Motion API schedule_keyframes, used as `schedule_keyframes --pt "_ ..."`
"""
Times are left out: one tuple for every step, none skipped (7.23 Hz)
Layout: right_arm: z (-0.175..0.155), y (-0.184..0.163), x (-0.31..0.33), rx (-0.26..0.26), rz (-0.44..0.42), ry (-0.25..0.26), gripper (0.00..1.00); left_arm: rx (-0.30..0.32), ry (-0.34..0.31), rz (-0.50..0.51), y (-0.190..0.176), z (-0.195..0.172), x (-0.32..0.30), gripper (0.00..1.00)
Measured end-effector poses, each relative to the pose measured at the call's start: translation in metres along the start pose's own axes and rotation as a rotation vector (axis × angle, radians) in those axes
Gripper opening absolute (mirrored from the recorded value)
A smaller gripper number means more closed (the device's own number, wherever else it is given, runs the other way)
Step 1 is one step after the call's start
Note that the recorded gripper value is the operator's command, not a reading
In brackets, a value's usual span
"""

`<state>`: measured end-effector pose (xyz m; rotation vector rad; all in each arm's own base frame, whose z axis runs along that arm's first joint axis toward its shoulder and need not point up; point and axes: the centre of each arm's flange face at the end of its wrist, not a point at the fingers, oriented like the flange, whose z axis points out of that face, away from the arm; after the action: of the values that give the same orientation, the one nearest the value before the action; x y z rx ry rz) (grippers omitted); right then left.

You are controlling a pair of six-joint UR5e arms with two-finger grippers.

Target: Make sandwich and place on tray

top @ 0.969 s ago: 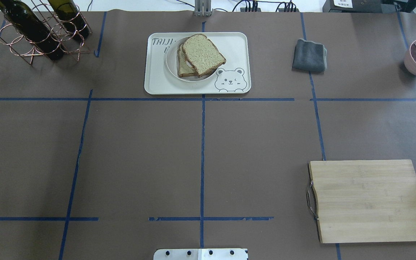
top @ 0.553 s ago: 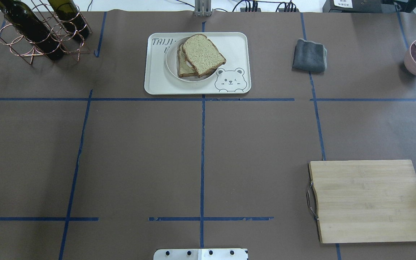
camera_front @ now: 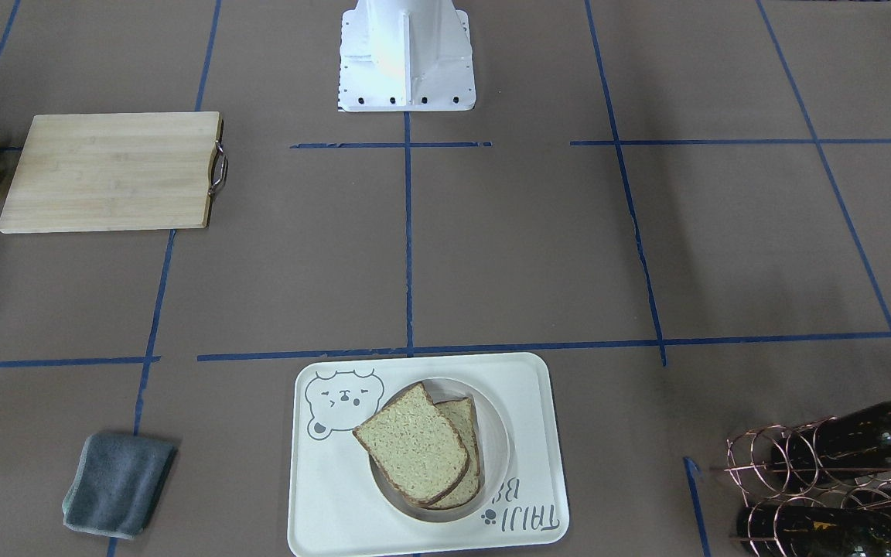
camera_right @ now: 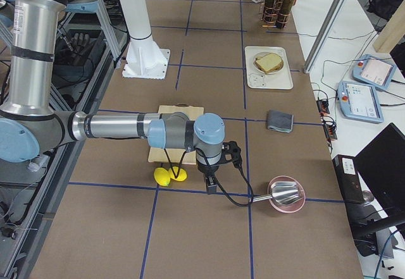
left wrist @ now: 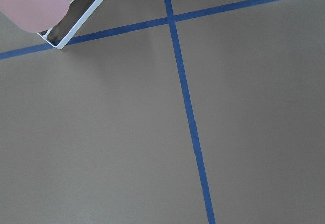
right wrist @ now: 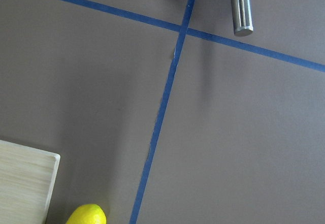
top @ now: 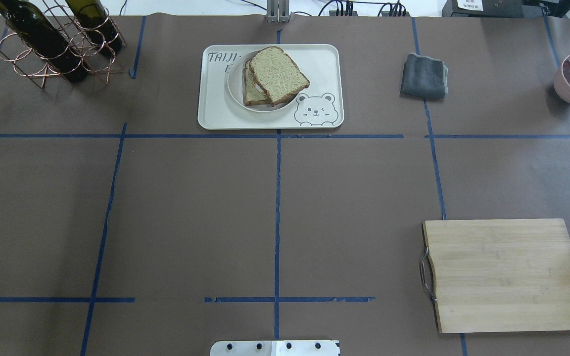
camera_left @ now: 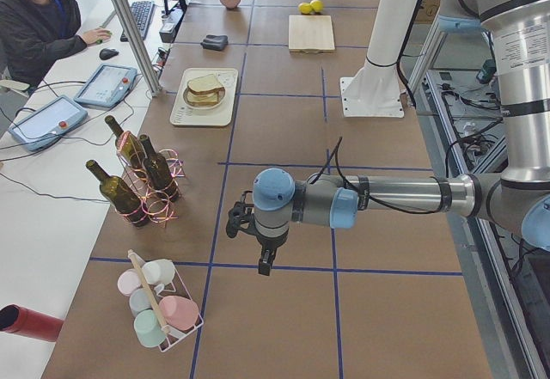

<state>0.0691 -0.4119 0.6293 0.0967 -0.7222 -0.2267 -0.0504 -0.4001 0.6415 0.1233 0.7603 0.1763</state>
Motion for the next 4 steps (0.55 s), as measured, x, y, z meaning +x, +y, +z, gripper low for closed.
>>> schedule_keyframes --pt "0.0002 -0.0002 -0.0006 0.002 0.0 -0.008 1.0 -0.003 0.001 -0.003 0.0 -0.0008 0.0009 1.0" --pt "0.0 0.0002 -0.0013 0.003 -0.001 -0.011 1.0 -0.004 0.002 -0.004 -0.0004 -0.0018 0.0018 1.0" --pt "0.0003 0.0008 -0.0015 0.003 0.0 -0.014 1.0 -0.004 0.002 -0.003 -0.0013 -0.0028 0.0026 1.0" --pt "0.0007 0.0011 -0.0016 0.002 0.002 -0.016 1.0 -0.003 0.002 -0.003 -0.0019 -0.0032 0.0029 1.0"
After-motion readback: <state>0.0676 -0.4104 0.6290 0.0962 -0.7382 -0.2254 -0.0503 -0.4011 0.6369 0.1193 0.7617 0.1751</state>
